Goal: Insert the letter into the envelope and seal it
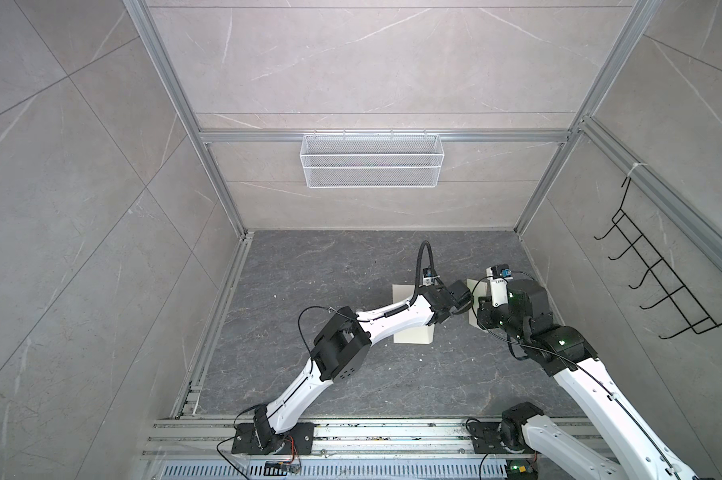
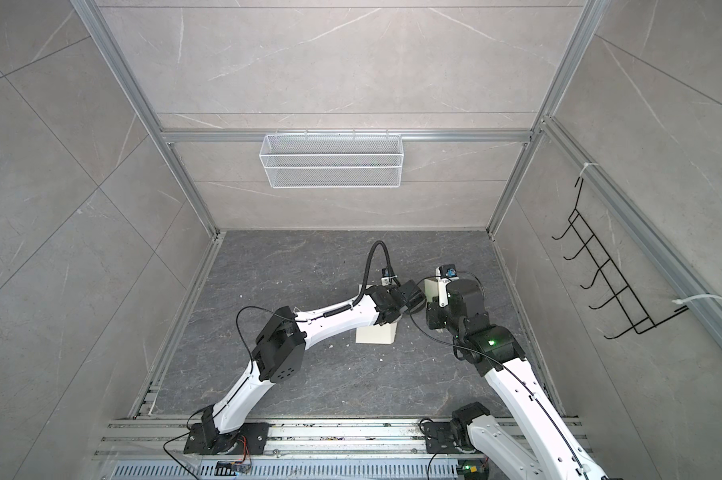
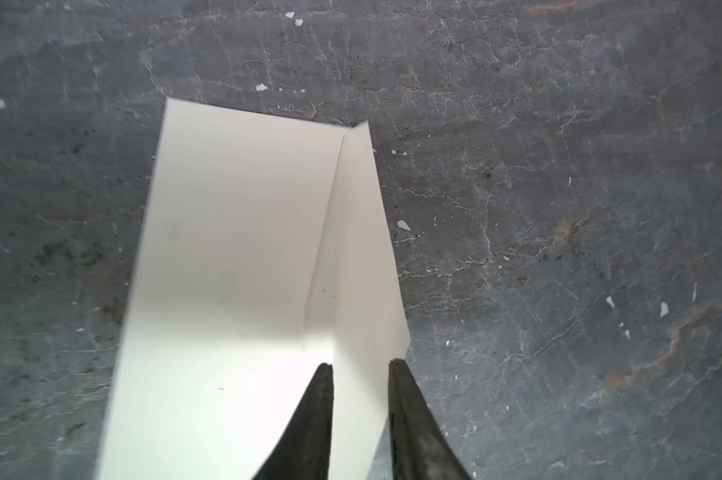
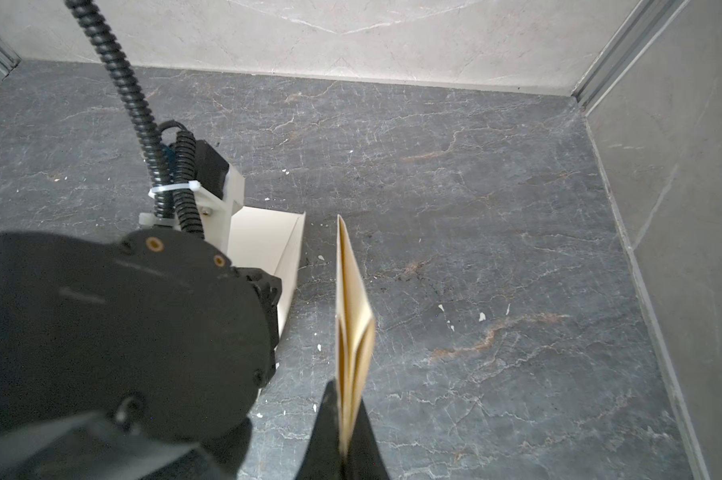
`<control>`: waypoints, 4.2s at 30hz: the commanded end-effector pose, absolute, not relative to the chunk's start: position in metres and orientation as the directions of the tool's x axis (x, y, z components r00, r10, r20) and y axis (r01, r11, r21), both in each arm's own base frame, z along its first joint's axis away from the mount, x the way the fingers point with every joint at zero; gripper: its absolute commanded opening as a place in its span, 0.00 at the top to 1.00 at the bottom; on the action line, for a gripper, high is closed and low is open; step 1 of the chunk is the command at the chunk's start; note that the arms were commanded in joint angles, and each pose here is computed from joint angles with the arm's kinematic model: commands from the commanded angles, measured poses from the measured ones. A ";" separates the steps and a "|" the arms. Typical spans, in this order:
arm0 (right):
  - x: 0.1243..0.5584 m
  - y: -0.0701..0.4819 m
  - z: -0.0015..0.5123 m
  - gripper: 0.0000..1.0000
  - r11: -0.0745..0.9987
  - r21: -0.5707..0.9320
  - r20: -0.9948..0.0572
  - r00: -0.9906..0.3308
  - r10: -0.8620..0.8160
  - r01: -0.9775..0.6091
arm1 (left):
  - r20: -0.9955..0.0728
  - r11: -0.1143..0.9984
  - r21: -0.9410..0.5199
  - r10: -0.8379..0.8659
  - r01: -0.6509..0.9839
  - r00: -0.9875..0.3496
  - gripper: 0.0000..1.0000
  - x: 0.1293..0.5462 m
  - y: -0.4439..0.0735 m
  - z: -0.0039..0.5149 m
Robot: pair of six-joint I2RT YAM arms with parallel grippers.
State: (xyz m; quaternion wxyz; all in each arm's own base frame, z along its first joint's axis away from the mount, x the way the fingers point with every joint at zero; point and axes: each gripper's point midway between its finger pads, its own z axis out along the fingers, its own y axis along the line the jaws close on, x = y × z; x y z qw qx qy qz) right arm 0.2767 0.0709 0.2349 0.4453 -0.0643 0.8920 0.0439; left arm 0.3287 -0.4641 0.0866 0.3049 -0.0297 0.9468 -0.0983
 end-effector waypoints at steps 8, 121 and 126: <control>0.268 0.092 0.271 1.00 0.959 0.134 -0.824 -0.565 -0.032 -0.250 | -0.725 0.930 -0.317 -0.112 0.185 -0.680 0.31 0.336 -0.432 0.191; 0.376 0.149 0.041 1.00 0.915 0.396 -0.446 -0.887 0.121 -0.074 | -0.517 0.747 -0.625 -0.176 0.228 -0.838 0.33 0.331 -0.353 0.049; 0.377 0.151 0.038 1.00 0.911 0.407 -0.432 -0.893 0.128 -0.066 | -0.515 0.751 -0.618 -0.161 0.234 -0.842 0.33 0.338 -0.358 0.044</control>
